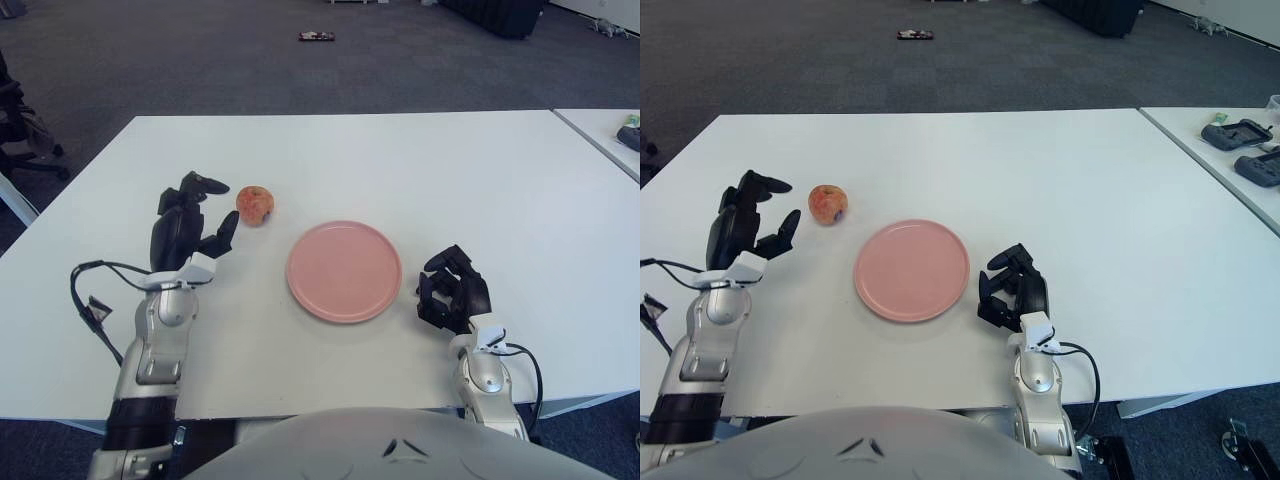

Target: Put the apple into the plate.

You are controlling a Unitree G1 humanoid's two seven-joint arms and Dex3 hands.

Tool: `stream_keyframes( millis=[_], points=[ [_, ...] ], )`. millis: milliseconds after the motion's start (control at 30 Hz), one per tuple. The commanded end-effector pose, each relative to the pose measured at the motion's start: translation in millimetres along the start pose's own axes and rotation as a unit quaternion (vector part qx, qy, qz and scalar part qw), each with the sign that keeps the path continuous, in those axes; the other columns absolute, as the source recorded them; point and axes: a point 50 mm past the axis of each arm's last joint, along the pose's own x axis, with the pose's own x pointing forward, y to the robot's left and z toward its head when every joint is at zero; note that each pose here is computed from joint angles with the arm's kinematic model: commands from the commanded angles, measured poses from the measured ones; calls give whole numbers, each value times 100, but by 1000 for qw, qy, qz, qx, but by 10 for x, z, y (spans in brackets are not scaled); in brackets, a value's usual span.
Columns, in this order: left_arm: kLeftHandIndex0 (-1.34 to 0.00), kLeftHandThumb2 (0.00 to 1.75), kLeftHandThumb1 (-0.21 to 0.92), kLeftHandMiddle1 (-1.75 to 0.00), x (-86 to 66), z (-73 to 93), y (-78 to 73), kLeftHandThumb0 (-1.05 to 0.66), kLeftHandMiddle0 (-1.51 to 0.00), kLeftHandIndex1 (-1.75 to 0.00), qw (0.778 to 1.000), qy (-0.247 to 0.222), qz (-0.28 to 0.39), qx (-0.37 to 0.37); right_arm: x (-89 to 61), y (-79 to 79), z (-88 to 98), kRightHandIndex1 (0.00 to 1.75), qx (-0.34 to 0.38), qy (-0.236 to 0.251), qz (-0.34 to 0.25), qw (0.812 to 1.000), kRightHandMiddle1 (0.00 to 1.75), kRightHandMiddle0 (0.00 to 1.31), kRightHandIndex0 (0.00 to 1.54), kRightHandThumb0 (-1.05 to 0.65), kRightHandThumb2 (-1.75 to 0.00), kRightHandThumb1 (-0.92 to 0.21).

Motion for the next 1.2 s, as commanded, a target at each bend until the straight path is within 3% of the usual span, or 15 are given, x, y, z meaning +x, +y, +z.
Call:
stream_keyframes(
  millis=[0,100,267,500,767,1167],
  points=[
    [0,80,53,-50,124,67,-5,-89,0,-40,1000,-23,2,20,7,-8,3,153,-2,-3,-7,1000,175,47,74,-42,-110,-50],
    [0,75,55,-19,181,83,-32,-98,0,-11,999,-35,-1,29,5,-8,2,153,-1,-2,-8,1000,175,47,74,-42,-110,-50],
    [0,71,54,-3,280,102,-73,-103,0,-2,998,-50,-5,39,3,-5,2,152,0,-2,-9,1000,175,47,74,-42,-110,-50],
    [0,64,59,0,567,-46,-170,-105,0,0,990,-96,-24,102,-1,-8,-6,151,1,0,-7,1000,175,46,73,-42,-108,-51],
    [0,57,69,0,657,-51,-229,-105,0,0,967,-148,-28,206,5,-10,-9,152,0,1,-9,1000,175,46,74,-42,-108,-51],
    [0,46,78,0,760,16,-332,-105,0,0,942,-160,-108,275,17,-8,-13,152,1,1,-14,1000,175,46,75,-42,-109,-51]
  ],
)
